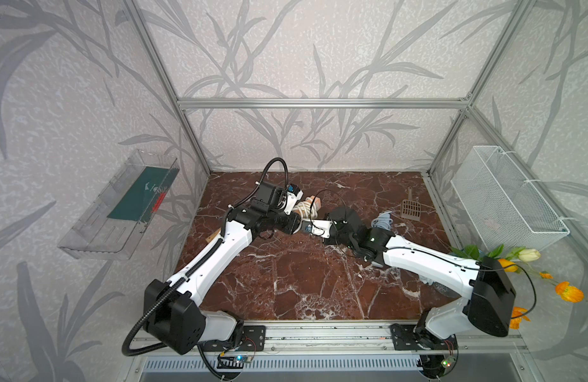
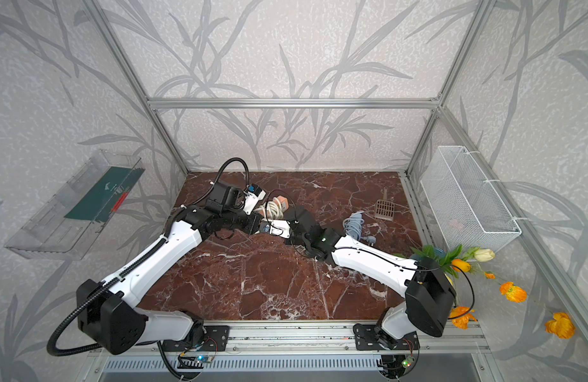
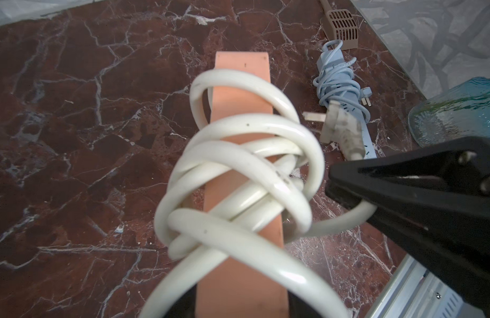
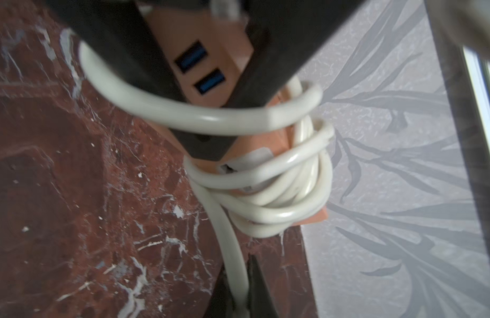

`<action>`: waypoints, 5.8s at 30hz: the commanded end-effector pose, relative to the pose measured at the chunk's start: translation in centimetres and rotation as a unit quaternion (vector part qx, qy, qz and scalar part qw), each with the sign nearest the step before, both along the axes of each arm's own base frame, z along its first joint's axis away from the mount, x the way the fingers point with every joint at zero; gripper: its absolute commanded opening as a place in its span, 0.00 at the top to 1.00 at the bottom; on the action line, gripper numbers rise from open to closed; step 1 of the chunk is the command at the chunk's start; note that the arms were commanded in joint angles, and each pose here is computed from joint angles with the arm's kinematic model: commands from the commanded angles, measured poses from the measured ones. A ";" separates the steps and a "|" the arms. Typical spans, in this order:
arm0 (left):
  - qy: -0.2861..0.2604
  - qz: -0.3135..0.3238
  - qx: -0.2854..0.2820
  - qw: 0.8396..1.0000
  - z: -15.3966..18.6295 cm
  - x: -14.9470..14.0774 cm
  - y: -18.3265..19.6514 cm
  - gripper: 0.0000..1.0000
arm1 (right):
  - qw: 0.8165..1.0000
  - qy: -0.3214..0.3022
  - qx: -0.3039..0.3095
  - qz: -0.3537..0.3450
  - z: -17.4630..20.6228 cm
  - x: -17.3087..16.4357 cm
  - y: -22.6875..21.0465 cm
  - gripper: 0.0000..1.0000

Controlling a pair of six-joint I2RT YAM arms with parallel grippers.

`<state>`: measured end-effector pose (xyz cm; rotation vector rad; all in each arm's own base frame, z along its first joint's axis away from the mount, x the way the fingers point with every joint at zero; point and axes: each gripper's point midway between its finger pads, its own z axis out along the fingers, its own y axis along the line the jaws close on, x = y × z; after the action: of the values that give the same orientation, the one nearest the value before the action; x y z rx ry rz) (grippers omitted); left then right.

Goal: Wrap the cord around the power strip
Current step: Wrap the power cord around the power strip, then place the power strip at the center of the board.

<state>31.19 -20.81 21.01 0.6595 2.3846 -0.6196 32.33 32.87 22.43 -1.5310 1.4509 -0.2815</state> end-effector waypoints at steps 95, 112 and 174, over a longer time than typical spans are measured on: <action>0.178 0.174 0.140 0.959 -18.1 -4.2 5.0 0.95 | 0.538 0.609 0.451 -0.370 -15.3 -2.2 9.4 0.61; 0.138 0.161 0.002 0.977 -11.1 -3.4 2.8 0.70 | 0.603 0.528 0.390 -0.453 -21.0 -2.3 6.6 0.93; -0.116 0.354 -0.052 0.927 -1.0 -2.2 11.9 0.31 | 0.706 0.504 0.371 -0.333 -13.3 -5.7 7.0 0.53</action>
<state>27.73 -10.95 18.00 -0.1226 2.2137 -0.4214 27.04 40.71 5.81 -0.2009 2.5872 0.8217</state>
